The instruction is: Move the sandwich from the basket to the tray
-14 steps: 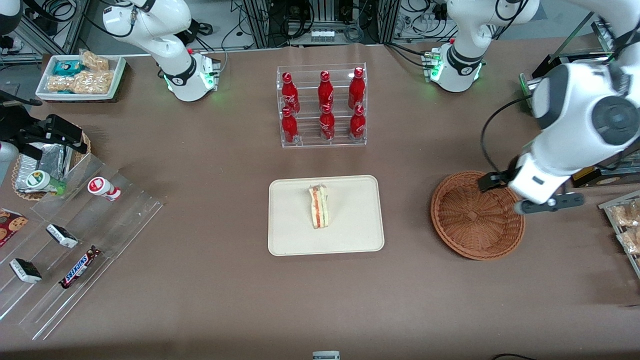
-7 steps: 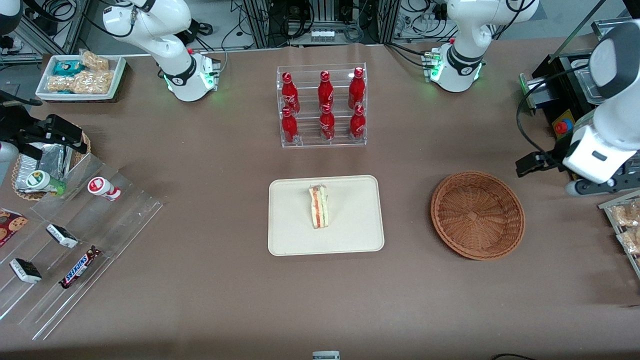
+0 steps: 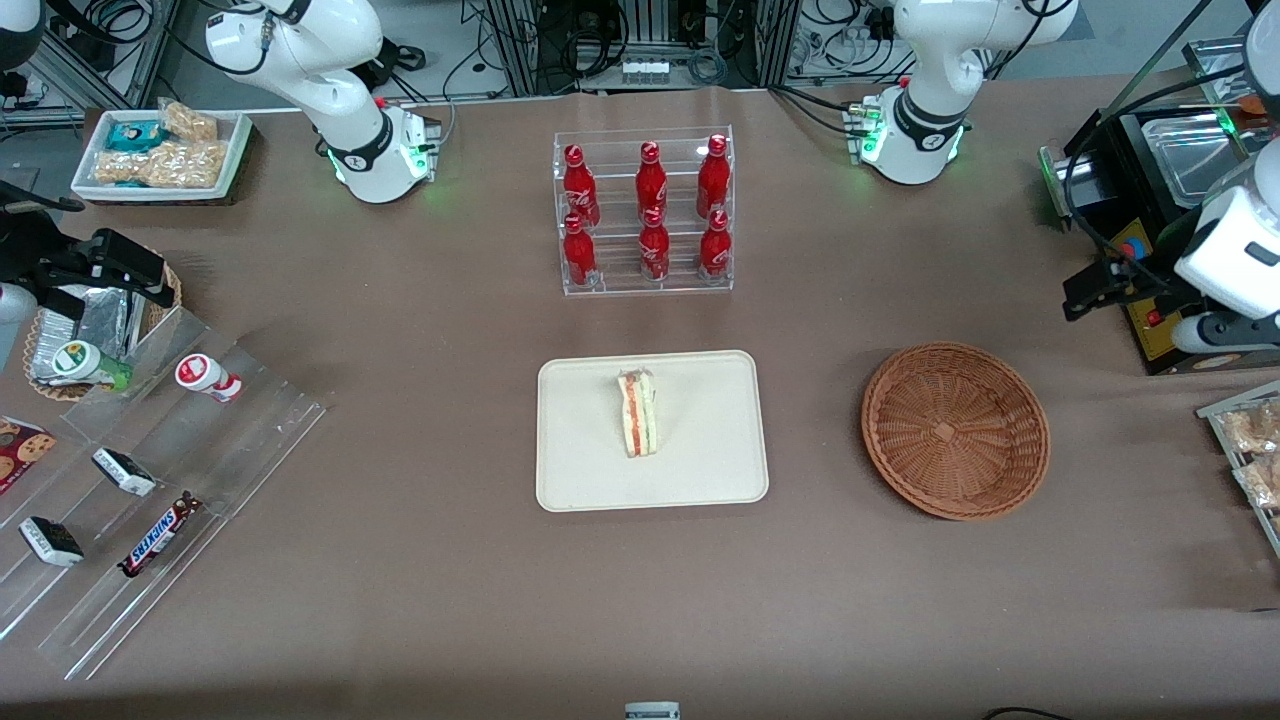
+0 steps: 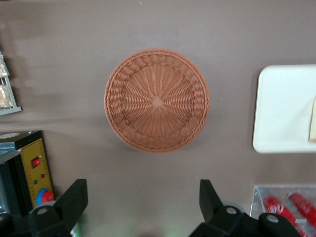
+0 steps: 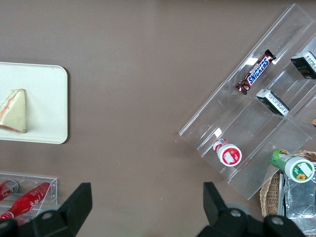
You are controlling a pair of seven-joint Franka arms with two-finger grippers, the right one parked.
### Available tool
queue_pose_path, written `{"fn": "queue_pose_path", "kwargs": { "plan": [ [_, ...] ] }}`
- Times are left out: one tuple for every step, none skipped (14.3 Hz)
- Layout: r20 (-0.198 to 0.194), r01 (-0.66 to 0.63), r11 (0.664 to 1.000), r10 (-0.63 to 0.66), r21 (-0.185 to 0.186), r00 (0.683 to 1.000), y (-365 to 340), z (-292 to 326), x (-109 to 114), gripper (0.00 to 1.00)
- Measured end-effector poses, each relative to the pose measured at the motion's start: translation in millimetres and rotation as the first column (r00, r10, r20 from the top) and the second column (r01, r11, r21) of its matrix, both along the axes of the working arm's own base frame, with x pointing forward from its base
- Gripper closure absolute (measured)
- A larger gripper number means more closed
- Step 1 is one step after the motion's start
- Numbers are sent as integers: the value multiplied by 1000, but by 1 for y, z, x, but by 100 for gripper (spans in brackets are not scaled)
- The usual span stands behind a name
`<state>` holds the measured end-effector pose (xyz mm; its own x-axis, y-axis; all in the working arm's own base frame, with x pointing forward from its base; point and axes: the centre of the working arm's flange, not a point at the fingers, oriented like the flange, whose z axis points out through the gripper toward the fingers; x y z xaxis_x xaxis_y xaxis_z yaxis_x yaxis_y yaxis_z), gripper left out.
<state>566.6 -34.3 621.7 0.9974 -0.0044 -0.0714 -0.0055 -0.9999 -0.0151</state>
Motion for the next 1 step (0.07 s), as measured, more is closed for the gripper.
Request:
{"fn": "queue_pose_path", "kwargs": {
  "plan": [
    [-2, 8, 1000, -8, -1, 1000, 2, 3, -1, 0]
  ]
}}
